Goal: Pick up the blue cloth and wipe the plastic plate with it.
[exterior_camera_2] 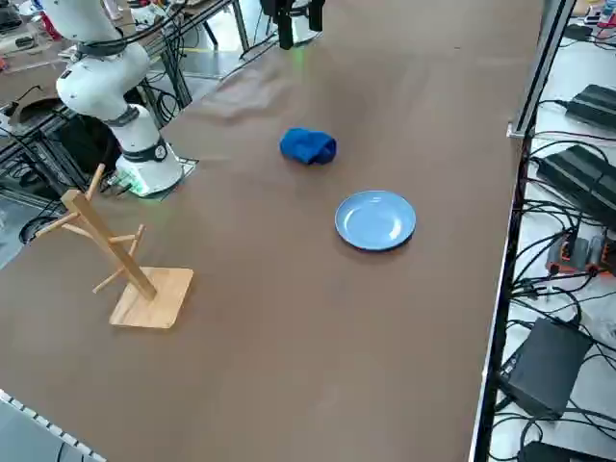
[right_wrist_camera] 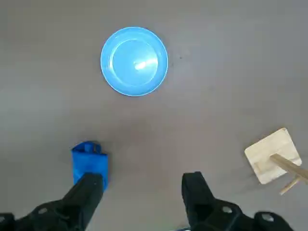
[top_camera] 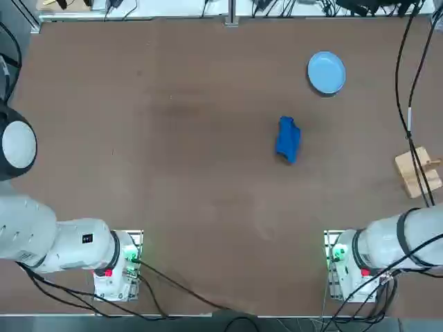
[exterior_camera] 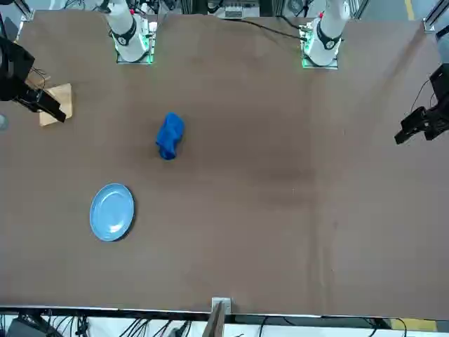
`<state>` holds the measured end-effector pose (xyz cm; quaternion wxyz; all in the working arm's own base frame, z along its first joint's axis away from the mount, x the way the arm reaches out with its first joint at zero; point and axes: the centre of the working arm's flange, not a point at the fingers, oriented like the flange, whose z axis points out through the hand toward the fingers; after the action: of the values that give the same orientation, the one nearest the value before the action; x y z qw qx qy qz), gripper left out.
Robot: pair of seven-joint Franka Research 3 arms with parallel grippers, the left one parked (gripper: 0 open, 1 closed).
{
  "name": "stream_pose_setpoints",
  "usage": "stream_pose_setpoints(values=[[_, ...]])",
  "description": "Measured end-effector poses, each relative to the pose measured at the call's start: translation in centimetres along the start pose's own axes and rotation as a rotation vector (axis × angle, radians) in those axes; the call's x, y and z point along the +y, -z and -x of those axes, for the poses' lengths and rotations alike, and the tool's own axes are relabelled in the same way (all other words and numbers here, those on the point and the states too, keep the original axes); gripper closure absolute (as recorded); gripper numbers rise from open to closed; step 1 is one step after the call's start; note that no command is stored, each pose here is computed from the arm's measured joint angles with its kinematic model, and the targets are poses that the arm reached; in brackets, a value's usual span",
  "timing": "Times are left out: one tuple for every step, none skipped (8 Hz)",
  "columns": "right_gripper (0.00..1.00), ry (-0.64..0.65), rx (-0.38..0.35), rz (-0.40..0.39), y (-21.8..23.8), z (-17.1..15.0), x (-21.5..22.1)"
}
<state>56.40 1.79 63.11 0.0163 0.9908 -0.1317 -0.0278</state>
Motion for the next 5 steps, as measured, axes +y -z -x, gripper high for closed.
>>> stream_pose_setpoints(values=[[0.0,0.0,0.0,0.0,0.0,0.0,0.0],[0.0,0.002,0.0,0.0,0.0,0.0,-0.1],[0.0,0.007,0.006,-0.005,0.1,0.0,-0.4],[0.0,0.009,0.017,-0.01,-0.1,-0.3,-0.6],[0.0,0.01,0.012,-0.009,-1.2,-0.9,-0.9]])
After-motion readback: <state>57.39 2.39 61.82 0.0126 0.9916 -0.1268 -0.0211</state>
